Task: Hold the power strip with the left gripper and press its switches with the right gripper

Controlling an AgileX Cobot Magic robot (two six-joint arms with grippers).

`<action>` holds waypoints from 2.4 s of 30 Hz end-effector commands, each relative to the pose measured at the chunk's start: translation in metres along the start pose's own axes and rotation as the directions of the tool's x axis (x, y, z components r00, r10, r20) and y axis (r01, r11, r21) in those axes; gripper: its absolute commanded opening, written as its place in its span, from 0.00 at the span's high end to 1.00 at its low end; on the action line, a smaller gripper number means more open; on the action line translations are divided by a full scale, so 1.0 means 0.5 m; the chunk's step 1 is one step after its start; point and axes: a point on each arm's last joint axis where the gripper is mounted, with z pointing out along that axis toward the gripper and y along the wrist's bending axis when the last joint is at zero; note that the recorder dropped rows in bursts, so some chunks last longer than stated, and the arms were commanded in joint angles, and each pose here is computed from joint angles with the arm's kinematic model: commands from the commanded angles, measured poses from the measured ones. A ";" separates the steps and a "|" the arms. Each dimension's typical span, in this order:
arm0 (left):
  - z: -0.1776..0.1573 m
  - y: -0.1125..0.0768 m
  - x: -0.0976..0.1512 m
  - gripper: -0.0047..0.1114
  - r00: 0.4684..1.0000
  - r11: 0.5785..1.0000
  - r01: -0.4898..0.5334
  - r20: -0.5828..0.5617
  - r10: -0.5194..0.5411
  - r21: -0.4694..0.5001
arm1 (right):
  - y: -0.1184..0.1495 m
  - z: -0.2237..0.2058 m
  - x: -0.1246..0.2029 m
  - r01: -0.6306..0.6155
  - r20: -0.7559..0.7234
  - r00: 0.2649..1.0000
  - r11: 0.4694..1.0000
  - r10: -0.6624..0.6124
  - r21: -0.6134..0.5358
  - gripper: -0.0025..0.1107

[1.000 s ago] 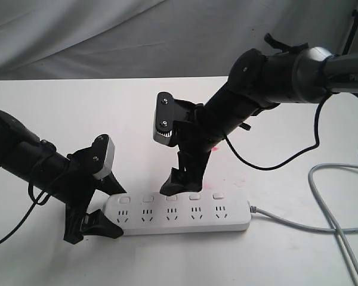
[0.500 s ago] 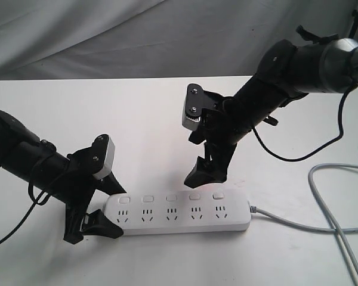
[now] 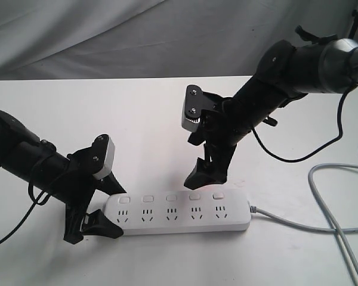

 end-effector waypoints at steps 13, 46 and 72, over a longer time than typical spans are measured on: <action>0.002 0.003 0.001 0.96 1.000 0.999 -0.001 -0.017 0.000 -0.032 | -0.005 0.029 0.021 -0.002 -0.010 1.000 1.000 0.002 -0.022 0.05; 0.002 0.003 0.001 0.96 1.000 0.999 -0.001 -0.017 0.000 -0.032 | -0.013 0.051 0.039 0.020 -0.046 0.999 1.000 -0.021 -0.013 0.05; 0.002 0.003 0.001 0.96 1.000 0.999 -0.001 -0.017 0.000 -0.032 | -0.008 0.093 0.067 0.129 -0.106 0.987 0.990 -0.123 0.052 0.05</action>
